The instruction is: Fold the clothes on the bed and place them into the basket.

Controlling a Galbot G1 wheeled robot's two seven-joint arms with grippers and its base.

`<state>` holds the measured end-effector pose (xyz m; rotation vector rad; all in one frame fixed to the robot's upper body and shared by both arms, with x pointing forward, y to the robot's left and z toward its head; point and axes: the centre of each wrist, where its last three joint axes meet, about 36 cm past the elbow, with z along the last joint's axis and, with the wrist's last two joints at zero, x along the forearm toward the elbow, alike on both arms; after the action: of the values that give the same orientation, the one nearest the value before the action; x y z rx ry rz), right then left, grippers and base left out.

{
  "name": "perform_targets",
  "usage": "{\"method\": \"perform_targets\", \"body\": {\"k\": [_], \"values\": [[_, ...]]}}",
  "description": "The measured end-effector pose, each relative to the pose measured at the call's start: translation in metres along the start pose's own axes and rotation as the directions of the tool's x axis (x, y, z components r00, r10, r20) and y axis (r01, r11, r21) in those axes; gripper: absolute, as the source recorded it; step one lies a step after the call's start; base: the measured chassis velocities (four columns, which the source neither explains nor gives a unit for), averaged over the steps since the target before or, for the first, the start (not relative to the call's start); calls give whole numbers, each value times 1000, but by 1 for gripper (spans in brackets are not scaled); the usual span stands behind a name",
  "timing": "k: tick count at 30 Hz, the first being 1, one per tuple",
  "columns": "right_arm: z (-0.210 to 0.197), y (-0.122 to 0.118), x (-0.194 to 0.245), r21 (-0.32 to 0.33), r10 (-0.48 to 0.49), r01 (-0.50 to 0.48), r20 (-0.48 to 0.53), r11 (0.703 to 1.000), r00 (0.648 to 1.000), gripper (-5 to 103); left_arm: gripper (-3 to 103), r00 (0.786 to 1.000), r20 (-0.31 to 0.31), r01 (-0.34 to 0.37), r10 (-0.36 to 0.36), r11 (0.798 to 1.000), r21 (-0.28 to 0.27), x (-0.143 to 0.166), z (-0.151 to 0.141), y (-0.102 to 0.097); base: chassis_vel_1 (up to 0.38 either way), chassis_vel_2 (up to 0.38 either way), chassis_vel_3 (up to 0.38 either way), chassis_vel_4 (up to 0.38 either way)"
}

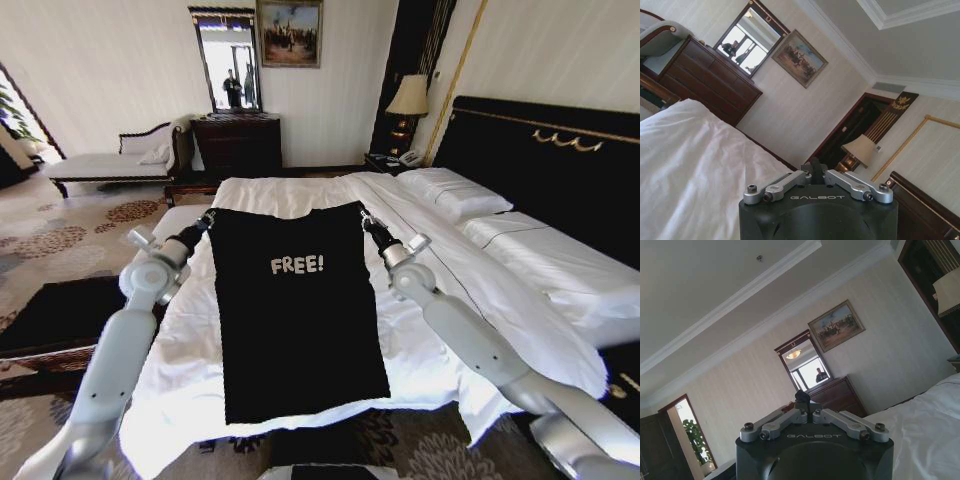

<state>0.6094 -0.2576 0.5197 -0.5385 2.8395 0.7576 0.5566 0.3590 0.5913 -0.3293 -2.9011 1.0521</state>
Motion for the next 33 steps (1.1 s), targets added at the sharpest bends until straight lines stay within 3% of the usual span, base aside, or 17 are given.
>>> {"method": "perform_targets", "body": {"k": [5,11,16,19,21,24,26,30,31,33], "values": [[-1,-6,-24,9,8,-8,14,1000,1000,0,0,1000,-15,13,-13,1000,2,-34,-4,3,0,0,0,0],[8,-13,-18,8,20,-20,6,1000,1000,0,0,999,-35,15,-15,1000,-2,-40,7,4,0,0,0,0],[32,-21,25,7,53,-53,-52,999,997,0,0,996,-84,36,-37,999,-15,-16,39,15,0,0,0,0],[44,-18,67,22,102,-100,-93,995,990,0,0,988,-126,85,-90,995,-44,26,69,32,0,0,0,0],[45,-17,75,23,110,-108,-100,994,989,0,0,986,-134,94,-100,994,-51,35,74,34,0,0,0,0],[51,-10,125,21,160,-158,-140,987,977,0,0,965,-215,132,-153,985,-107,88,98,35,0,0,0,0],[53,-10,134,22,172,-171,-151,985,974,0,0,960,-229,137,-161,983,-118,96,101,34,0,0,0,0],[73,-11,189,52,258,-253,-228,966,939,0,0,919,-324,181,-224,971,-157,136,120,23,0,0,0,0],[73,-11,189,52,258,-253,-228,966,939,0,0,919,-324,181,-224,971,-157,136,120,23,0,0,0,0],[88,-8,215,70,305,-298,-268,952,914,0,0,874,-399,211,-277,957,-201,157,135,19,0,0,0,0]]}}
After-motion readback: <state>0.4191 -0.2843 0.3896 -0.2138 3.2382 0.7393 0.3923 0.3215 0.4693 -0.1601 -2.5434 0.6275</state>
